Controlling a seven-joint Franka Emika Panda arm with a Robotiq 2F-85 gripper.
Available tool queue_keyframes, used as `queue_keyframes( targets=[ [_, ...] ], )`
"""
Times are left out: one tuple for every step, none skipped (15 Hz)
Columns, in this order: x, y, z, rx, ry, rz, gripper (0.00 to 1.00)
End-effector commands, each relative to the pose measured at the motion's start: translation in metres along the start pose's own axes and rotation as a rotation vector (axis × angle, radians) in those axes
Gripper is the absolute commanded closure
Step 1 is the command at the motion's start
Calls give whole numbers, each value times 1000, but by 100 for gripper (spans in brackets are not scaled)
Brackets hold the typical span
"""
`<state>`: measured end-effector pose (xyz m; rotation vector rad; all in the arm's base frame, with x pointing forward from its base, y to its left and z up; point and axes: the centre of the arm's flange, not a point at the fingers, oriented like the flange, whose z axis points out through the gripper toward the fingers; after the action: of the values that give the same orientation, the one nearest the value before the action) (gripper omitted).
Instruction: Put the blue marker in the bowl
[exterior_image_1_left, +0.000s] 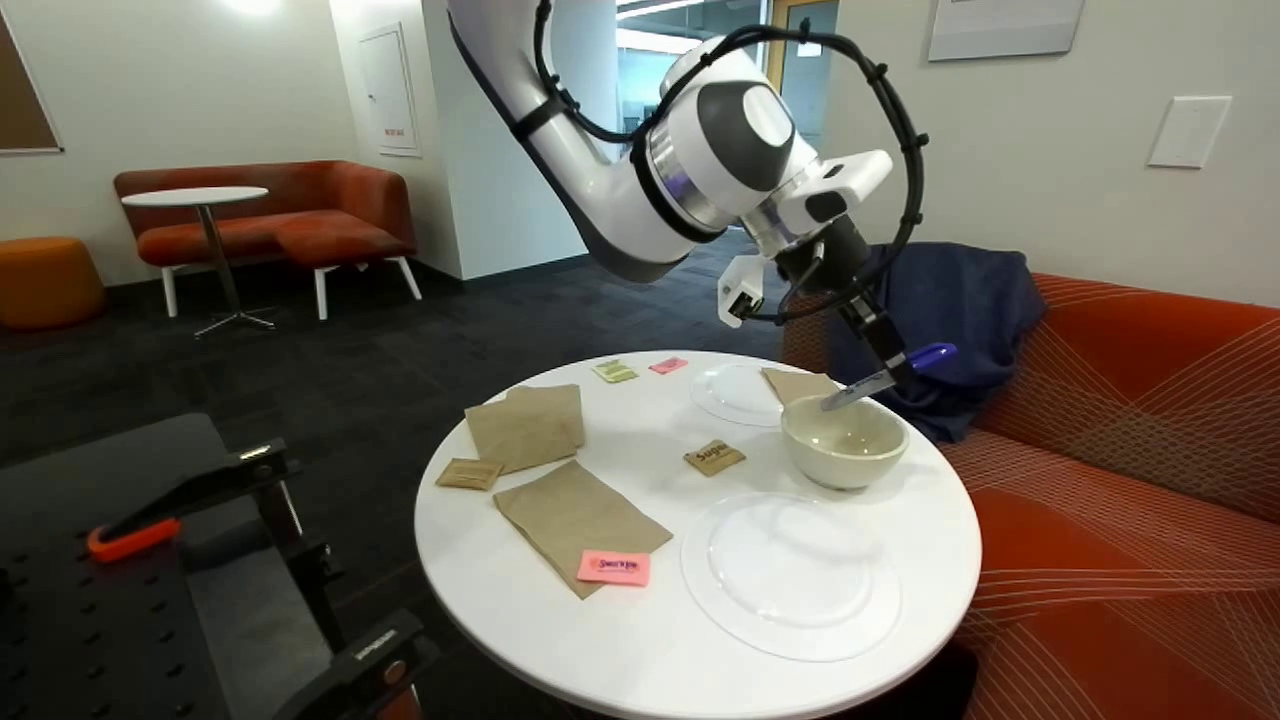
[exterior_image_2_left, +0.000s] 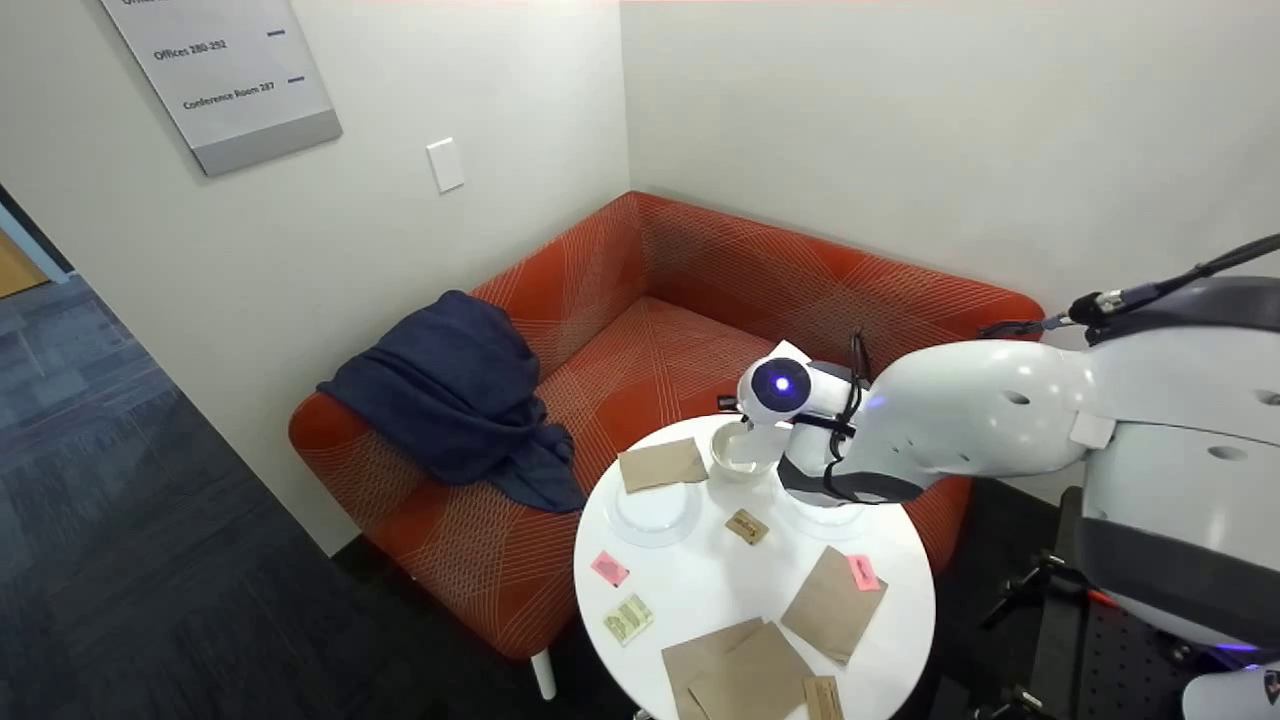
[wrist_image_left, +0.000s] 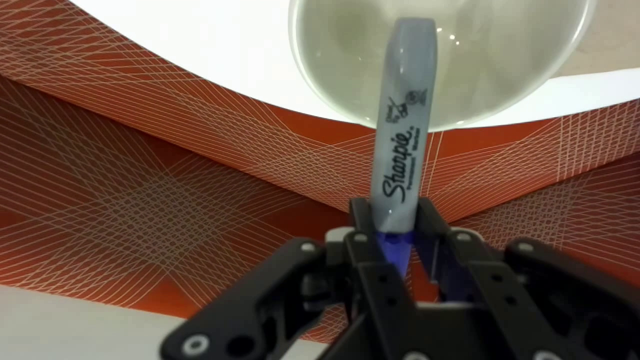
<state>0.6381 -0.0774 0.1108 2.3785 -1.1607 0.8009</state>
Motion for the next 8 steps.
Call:
queue_keyframes(
  targets=[
    [-4,-10,7,15,46,9,94],
    [-6,-13,9,16,48,9,94],
    [-8,-14,10,18,51,8,94],
    [-10,-16,12,20,52,9,94],
    [-11,-18,12,21,53,7,94],
    [-12,-19,13,21,53,6,49],
    [-13,-19,13,20,55,3,47],
    [-14,-20,12,23,57,3,42]
  ],
)
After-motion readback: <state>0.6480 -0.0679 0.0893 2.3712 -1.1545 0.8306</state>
